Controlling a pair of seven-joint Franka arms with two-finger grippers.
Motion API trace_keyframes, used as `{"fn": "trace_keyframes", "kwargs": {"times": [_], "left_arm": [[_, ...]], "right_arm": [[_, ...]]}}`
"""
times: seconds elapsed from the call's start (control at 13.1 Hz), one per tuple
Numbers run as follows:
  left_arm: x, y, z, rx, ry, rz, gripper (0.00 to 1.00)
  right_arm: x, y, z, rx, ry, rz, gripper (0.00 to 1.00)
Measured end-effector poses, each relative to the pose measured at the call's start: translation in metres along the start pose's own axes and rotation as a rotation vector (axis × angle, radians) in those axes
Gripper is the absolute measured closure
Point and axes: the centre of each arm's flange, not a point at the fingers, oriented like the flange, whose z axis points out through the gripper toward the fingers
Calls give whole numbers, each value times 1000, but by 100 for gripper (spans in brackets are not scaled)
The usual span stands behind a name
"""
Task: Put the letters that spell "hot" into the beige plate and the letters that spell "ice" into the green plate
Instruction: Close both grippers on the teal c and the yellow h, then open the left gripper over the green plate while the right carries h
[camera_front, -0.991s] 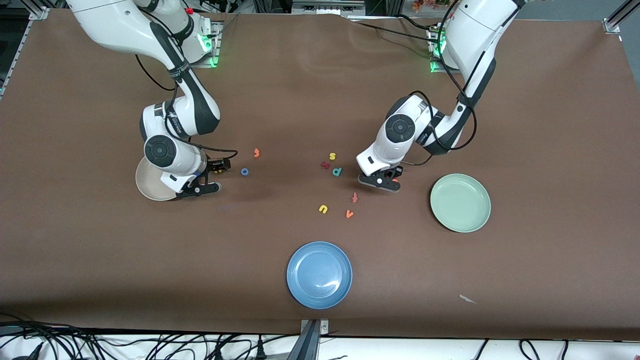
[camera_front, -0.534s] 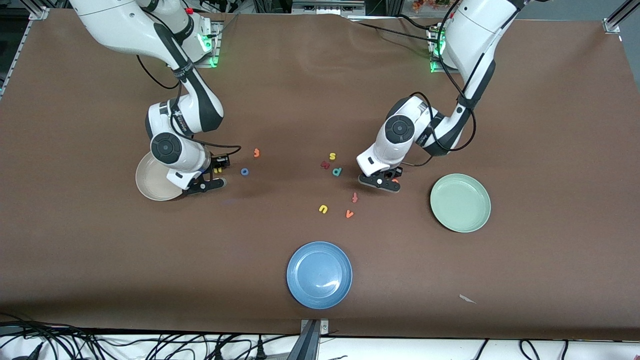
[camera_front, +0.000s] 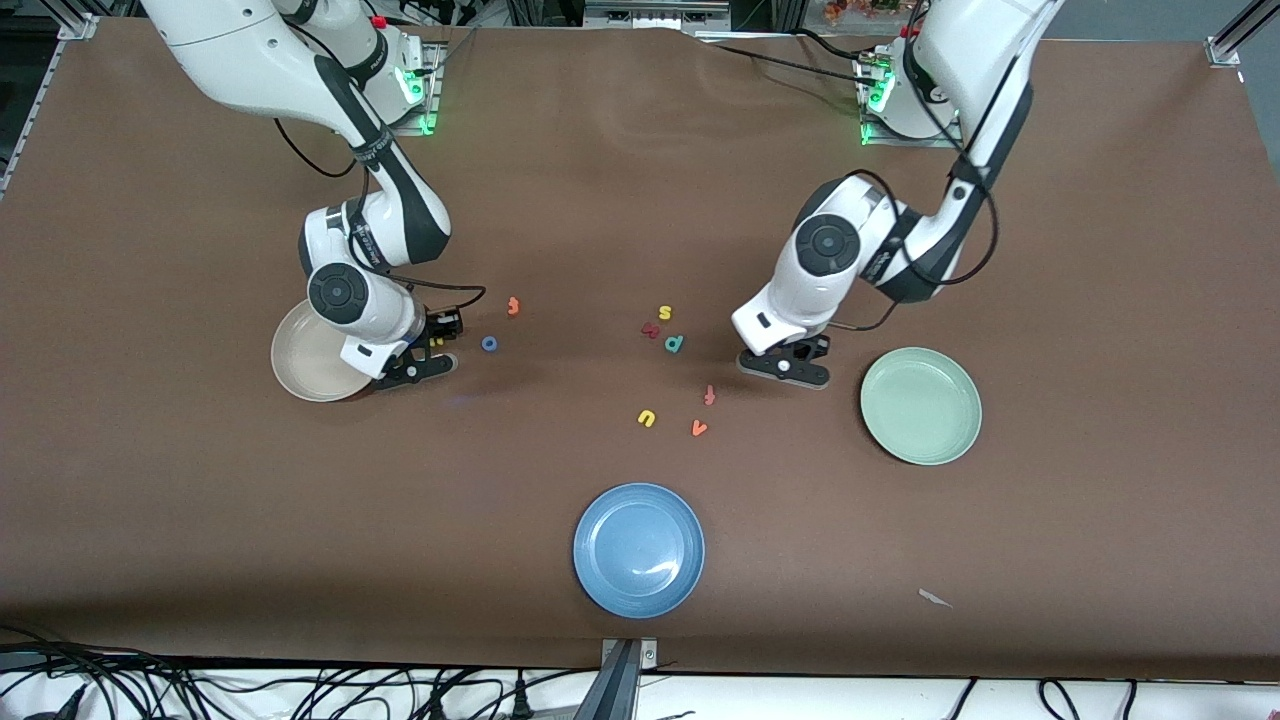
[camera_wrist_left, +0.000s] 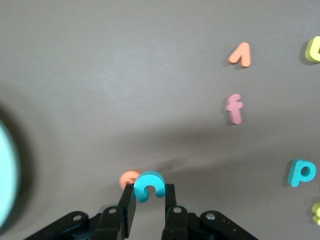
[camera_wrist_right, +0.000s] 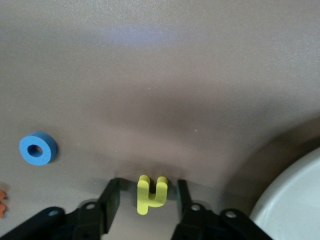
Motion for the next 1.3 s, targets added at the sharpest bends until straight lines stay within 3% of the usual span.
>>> {"fn": "trace_keyframes", "kwargs": {"times": [0.15, 0.23, 0.38, 0.76, 0.99, 1.07, 1.3], "left_arm": [[6, -31, -11, 11, -1, 81, 72], [9, -50, -11, 14, -4, 116, 72], [13, -94, -8, 21, -13, 185, 72], [9, -201, 8, 30, -51, 304, 72], [4, -208, 36, 20, -80, 308, 72], [4, -208, 43, 17, -81, 308, 68], [8, -208, 41, 20, -64, 306, 41]], "right_arm": [[0, 1, -1, -1, 1, 1, 59], [0, 1, -1, -1, 1, 1, 59], [0, 2, -2, -1, 2, 2, 75], [0, 1, -11, -2, -5, 42, 74], [5, 5, -67, -12, -21, 108, 74], [6, 15, -90, -18, -22, 132, 74], [-4, 86, -127, -37, -31, 221, 74]]}}
